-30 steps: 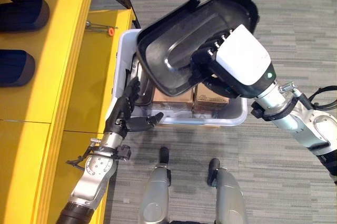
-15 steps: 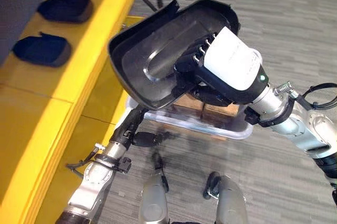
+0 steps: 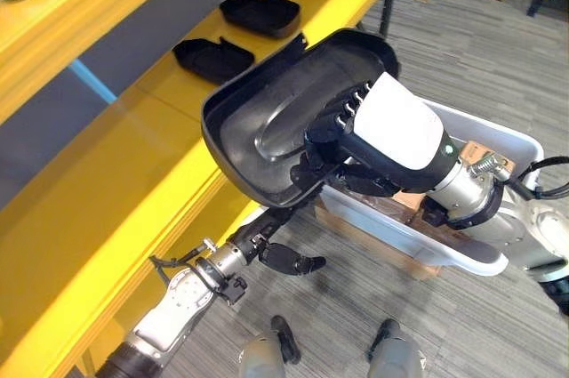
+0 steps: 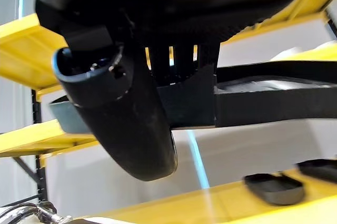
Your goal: Move parts from the plastic box to the shelf.
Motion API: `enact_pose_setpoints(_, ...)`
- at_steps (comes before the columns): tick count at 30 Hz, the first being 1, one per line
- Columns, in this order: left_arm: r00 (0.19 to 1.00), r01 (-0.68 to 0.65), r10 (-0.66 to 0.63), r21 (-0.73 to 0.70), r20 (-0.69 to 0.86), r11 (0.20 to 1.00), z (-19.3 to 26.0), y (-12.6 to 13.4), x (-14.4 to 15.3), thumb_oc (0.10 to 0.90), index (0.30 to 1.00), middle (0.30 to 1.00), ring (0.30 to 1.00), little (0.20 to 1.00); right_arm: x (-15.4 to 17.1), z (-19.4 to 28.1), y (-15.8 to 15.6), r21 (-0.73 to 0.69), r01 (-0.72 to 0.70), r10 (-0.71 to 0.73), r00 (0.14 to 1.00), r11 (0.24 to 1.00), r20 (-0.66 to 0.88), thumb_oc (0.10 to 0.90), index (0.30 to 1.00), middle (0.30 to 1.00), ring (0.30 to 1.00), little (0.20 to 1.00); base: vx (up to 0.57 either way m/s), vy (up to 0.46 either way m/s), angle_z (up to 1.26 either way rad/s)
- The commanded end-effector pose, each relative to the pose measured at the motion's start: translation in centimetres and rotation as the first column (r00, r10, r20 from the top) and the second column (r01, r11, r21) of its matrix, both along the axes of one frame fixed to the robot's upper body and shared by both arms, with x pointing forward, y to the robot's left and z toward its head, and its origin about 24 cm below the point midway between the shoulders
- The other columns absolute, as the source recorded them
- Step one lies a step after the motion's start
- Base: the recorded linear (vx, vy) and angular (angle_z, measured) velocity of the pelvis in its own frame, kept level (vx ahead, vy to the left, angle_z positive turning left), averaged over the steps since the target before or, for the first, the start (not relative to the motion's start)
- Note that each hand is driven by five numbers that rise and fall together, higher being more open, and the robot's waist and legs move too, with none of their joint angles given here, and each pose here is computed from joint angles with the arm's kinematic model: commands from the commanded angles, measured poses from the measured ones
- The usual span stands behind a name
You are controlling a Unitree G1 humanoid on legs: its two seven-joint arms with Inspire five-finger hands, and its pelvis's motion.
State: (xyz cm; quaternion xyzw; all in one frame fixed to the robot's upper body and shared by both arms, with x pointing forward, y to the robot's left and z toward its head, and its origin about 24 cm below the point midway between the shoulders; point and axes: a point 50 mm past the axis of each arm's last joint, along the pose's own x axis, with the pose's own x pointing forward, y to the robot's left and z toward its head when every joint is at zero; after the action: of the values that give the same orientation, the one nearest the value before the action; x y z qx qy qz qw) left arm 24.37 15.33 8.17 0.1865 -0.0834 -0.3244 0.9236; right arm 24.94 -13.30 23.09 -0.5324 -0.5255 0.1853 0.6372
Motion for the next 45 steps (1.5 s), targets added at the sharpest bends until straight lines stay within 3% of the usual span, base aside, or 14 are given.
enact_pose_setpoints(1, 0.958, 0.114, -0.112, 0.009, 0.263, 0.993, 5.2, -1.0, -1.0, 0.900, 1.000, 1.000, 1.000, 1.000, -1.4, 4.3, 0.5, 0.212, -0.113, 0.081, 0.985, 0.971, 0.156, 0.400, 0.300, 0.300, 0.300, 0.300, -0.02, 0.168, 0.60)
enact_pose_setpoints(7, 0.940, 0.172, -0.189, 0.084, 0.285, 0.981, 6.1, -1.4, -1.7, 0.900, 1.000, 1.000, 1.000, 1.000, -1.5, 3.3, 0.0, 0.224, -0.083, 0.060, 0.992, 0.971, 0.108, 0.400, 0.300, 0.300, 0.300, 0.300, 0.00, 0.096, 0.56)
enact_pose_setpoints(15, 0.943, 0.150, -0.172, 0.100, 0.285, 0.984, 6.6, -0.6, -1.7, 0.900, 1.000, 1.000, 1.000, 1.000, -2.4, 2.4, -0.6, 0.170, -0.066, 0.046, 0.992, 0.983, 0.118, 0.400, 0.300, 0.300, 0.300, 0.300, 0.01, -0.018, 0.39)
enact_pose_setpoints(20, 0.924, 0.216, -0.244, 0.124, 0.296, 0.968, 7.1, -0.3, -2.6, 0.900, 1.000, 1.000, 1.000, 1.000, -2.6, 1.1, -3.6, 0.134, 0.148, -0.158, 0.985, 0.980, 0.068, 0.400, 0.300, 0.300, 0.300, 0.300, 0.09, -0.116, 1.11)
enact_pose_setpoints(24, 0.935, 0.151, -0.181, 0.118, 0.305, 0.981, 7.3, 1.2, -2.8, 0.900, 1.000, 1.000, 1.000, 1.000, -2.6, 0.5, -4.5, 0.091, 0.155, -0.162, 0.985, 0.984, 0.068, 0.400, 0.300, 0.300, 0.300, 0.300, 0.04, -0.122, 1.39)
enact_pose_setpoints(29, 0.943, 0.154, -0.169, 0.076, 0.286, 0.985, 7.4, 2.3, -3.2, 0.900, 1.000, 1.000, 1.000, 1.000, -1.8, 1.2, -4.3, 0.096, 0.155, -0.165, 0.981, 0.983, 0.100, 0.400, 0.300, 0.300, 0.300, 0.300, -0.03, -0.189, 0.29)
enact_pose_setpoints(32, 0.937, 0.265, -0.252, -0.022, 0.240, 0.964, 7.5, 2.2, -4.0, 0.900, 1.000, 1.000, 1.000, 1.000, -1.5, 1.4, -3.8, 0.073, 0.131, -0.137, 0.986, 0.989, 0.091, 0.400, 0.300, 0.300, 0.300, 0.300, 0.00, -0.252, 0.17)
enact_pose_setpoints(35, 0.931, 0.295, -0.276, -0.047, 0.238, 0.954, 8.1, 2.4, -4.2, 0.900, 1.000, 1.000, 1.000, 1.000, -1.3, 1.7, -3.4, 0.061, 0.113, -0.118, 0.989, 0.992, 0.086, 0.400, 0.300, 0.300, 0.300, 0.300, -0.02, -0.140, 0.15)
enact_pose_setpoints(41, 0.958, 0.179, -0.138, -0.147, 0.252, 0.973, 9.0, 4.3, -4.1, 0.900, 1.000, 1.000, 1.000, 1.000, -1.3, 1.8, -2.6, 0.013, 0.078, -0.078, 0.994, 0.997, 0.078, 0.400, 0.300, 0.300, 0.300, 0.300, 0.02, -0.063, 0.07)
enact_pose_setpoints(45, 0.973, 0.139, -0.078, -0.275, 0.219, 0.951, 8.9, 5.8, -3.9, 0.900, 1.000, 1.000, 1.000, 1.000, -2.3, 0.9, -4.3, 0.003, 0.151, -0.151, 0.986, 0.989, 0.076, 0.400, 0.300, 0.300, 0.300, 0.300, 0.01, -0.074, 0.74)
